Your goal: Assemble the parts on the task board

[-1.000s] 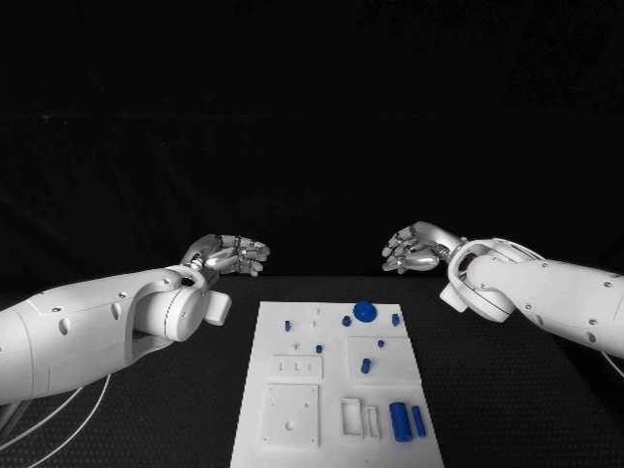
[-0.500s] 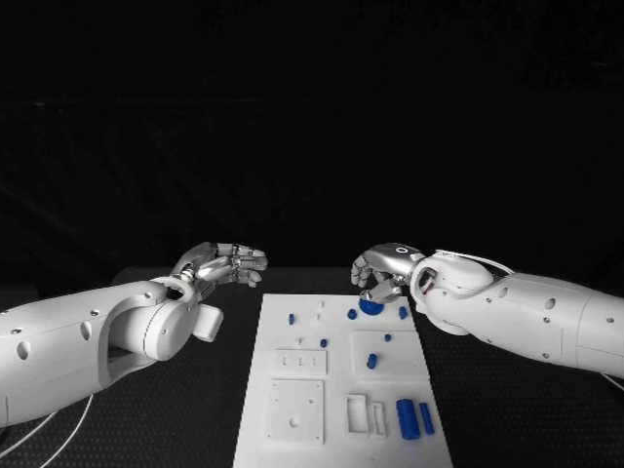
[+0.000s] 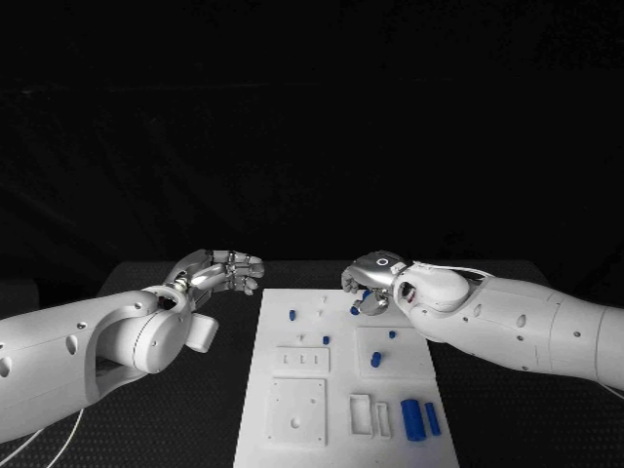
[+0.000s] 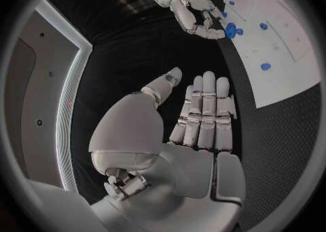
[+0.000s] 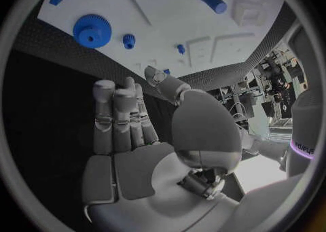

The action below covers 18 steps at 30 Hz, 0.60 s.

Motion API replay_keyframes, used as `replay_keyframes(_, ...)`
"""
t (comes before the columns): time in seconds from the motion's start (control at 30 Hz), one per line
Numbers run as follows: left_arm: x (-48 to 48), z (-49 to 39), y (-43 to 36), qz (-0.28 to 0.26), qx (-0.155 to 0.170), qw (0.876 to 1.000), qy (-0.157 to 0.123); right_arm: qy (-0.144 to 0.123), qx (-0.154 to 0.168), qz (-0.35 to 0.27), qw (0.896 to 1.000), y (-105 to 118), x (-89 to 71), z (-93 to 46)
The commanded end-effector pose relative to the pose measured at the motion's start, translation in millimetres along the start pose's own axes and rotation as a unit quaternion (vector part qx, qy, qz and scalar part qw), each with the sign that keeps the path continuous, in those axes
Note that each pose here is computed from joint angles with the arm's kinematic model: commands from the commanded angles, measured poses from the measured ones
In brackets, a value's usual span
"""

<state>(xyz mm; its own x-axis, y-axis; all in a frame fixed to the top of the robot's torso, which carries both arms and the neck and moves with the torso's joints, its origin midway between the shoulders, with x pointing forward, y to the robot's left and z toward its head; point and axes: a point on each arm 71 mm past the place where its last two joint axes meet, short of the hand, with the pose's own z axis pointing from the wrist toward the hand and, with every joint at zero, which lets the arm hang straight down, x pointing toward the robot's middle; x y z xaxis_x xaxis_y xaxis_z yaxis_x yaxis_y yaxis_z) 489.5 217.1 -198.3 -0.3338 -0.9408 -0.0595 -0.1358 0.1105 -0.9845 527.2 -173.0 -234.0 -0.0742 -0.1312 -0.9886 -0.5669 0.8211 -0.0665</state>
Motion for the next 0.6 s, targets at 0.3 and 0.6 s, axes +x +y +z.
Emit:
replay_keyframes(0.3,3.8,-0.9,-4.0,-0.002,0.007,1.000,0.018,0.011,0.016,-0.040,0.999,-2.7,6.5,2.2)
replay_keyframes(0.6,5.0,0.8,-3.9,-0.001,0.006,1.000,0.020,0.017,0.022,-0.047,0.998,-6.8,9.1,1.9)
